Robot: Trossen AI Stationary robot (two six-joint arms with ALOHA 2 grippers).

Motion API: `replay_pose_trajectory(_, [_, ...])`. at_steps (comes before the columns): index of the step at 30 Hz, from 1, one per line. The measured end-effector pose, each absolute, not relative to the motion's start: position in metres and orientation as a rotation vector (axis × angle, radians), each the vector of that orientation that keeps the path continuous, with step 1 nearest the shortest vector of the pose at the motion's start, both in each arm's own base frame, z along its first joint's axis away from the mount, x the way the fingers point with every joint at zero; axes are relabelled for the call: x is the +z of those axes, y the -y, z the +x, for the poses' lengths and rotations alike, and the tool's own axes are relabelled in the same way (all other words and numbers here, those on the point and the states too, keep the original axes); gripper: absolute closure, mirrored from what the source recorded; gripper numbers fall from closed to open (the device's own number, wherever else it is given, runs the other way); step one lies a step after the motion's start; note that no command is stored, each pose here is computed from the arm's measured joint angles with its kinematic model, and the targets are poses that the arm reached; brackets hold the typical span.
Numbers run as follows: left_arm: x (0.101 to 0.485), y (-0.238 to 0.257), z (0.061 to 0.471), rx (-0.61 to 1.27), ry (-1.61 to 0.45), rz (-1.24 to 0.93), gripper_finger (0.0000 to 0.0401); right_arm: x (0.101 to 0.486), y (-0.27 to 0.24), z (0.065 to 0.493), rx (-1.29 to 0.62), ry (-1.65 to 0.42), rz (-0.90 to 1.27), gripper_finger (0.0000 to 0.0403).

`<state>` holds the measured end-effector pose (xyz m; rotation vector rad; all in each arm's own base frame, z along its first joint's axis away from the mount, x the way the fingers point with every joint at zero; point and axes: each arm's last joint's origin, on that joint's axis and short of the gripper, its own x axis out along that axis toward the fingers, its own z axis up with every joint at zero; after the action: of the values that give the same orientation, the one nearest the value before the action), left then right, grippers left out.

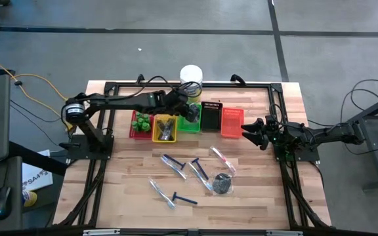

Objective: Pick & Place Travel size toiletries
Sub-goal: Put the black hairbrush into the green bin, then put the blue toothbrush into the black bin

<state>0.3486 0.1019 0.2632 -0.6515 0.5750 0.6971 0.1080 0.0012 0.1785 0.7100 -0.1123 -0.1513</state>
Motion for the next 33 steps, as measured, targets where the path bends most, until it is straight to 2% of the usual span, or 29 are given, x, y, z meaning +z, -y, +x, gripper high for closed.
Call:
replay_pose_trajectory(12, [0.23,-0.12,0.356,0.694,-0.686,-0.717,0.0401,0.178,-0.001,0.108,-0.152,0.112,0.71,0.0109])
replay_pose_trajectory(18, [0.227,-0.12,0.355,0.695,-0.711,-0.711,0.0391,0.178,-0.001,0.108,-0.151,0.112,0.71,0.0109])
replay_pose_trajectory(22, [0.226,-0.119,0.354,0.699,-0.733,-0.706,0.035,0.178,-0.001,0.108,-0.152,0.112,0.71,0.0109])
replay_pose_trajectory(29, [0.226,-0.119,0.354,0.707,-0.733,-0.699,0.0247,0.178,-0.001,0.108,-0.152,0.112,0.71,0.0109])
replay_pose_trajectory(33, [0.232,-0.113,0.352,0.705,-0.726,-0.708,0.0221,0.178,-0.001,0.108,-0.151,0.112,0.71,0.0109])
